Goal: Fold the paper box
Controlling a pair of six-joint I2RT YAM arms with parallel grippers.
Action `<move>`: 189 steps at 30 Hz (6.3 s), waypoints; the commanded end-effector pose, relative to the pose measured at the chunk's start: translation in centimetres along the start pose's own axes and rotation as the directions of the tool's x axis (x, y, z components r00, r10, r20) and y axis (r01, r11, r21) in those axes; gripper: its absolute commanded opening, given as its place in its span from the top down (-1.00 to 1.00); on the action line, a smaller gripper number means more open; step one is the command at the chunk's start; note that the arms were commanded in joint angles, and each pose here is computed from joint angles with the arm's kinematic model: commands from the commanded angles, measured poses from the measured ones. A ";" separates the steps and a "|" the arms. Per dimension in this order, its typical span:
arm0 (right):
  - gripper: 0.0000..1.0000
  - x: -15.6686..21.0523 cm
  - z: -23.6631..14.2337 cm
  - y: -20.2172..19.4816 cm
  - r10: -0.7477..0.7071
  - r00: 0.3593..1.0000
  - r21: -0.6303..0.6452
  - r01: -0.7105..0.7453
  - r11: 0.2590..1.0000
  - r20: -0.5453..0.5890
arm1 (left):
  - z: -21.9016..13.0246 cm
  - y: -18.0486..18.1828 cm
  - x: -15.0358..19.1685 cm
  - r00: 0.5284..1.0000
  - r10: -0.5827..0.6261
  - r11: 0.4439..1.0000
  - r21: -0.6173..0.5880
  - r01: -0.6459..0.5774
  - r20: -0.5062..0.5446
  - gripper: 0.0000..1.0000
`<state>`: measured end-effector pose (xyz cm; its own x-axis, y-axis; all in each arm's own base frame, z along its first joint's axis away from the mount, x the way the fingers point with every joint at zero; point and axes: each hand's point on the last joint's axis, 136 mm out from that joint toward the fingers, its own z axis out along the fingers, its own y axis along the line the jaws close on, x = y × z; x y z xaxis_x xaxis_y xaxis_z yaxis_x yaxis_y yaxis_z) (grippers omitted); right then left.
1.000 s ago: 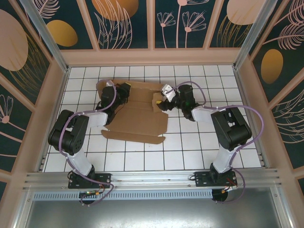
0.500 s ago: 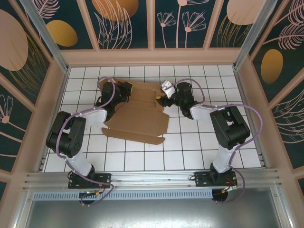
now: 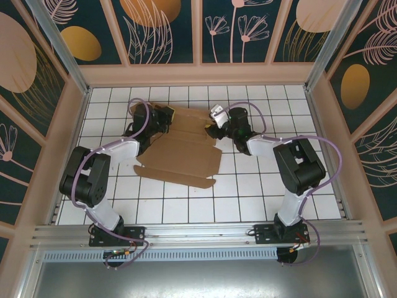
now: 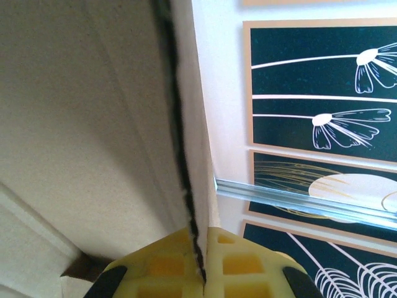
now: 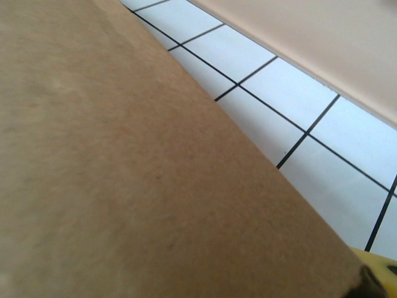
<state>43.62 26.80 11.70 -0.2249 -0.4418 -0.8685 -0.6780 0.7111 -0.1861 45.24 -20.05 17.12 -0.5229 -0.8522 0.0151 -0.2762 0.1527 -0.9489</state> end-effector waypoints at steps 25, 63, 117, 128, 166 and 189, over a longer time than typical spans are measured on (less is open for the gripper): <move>0.85 1.6 2.7 -4.7 0.326 0.933 0.511 -0.210 0.833 -0.149 | -2.1 1.7 0.2 0.989 -0.130 0.989 -0.058 0.134 0.067 1.00; -0.32 -3.3 -7.2 -4.9 0.436 0.857 0.211 -0.496 0.842 0.274 | -1.7 2.5 0.9 0.992 -0.115 0.989 -0.088 0.119 0.058 0.86; 0.91 3.1 -4.4 -7.9 0.329 0.935 0.527 -0.346 0.776 0.130 | -15.1 -10.8 4.4 0.699 0.706 0.705 0.015 -0.709 -0.110 -0.05; 0.91 3.9 -4.4 -7.6 0.350 0.922 0.496 -0.384 0.779 0.165 | -8.4 -5.9 0.4 0.757 0.624 0.741 -0.162 -0.652 -0.192 -0.31; 0.87 3.6 -2.9 -5.4 0.321 0.936 0.469 -0.352 0.810 0.147 | -2.6 0.0 -1.0 0.834 0.531 0.826 -0.129 -0.549 -0.150 0.18; 0.87 4.0 -2.5 -5.8 0.329 0.937 0.487 -0.343 0.804 0.116 | -7.2 6.5 -3.6 0.786 0.614 0.723 -0.345 -0.599 -0.077 0.75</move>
<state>44.49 19.57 10.66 -0.3425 -0.1235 -0.9314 -0.1432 0.9866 -0.0782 38.10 -12.71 12.88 -0.6747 -0.5358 -0.5077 -0.1786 0.7859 -0.5920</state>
